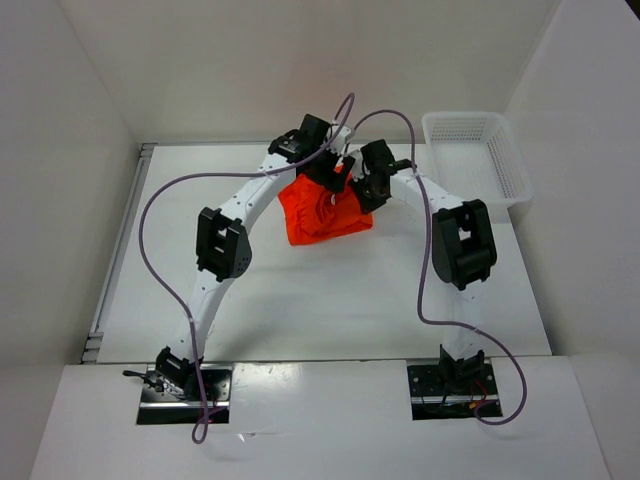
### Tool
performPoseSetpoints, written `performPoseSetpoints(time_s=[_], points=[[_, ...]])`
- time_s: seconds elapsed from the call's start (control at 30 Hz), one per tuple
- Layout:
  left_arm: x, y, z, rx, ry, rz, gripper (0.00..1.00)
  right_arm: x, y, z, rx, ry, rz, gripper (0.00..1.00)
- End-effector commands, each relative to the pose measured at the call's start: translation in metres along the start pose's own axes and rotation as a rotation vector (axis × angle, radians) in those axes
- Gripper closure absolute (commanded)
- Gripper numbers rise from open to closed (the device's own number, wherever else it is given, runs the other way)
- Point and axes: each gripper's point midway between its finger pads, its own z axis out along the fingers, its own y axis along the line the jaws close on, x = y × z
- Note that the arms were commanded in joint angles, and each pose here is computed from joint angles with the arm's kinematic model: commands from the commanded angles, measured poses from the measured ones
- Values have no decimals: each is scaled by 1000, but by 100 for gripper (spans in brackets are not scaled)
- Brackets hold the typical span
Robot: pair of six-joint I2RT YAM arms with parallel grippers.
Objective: Fold and stack the shorts
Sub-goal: Fold the shorts
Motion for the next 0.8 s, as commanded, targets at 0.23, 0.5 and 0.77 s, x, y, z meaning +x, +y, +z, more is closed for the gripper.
performPoseSetpoints(time_s=[0.23,0.5,0.77], points=[[64,22,36,-114,157,-12,48,4,27,31,-64,-35,116,87],[98,46,30,-175,233,-42,91,21,25,43,-30,3,154,89],[118,126,-40,-336,241,-158,95,37,40,48,-51,43,102,89]])
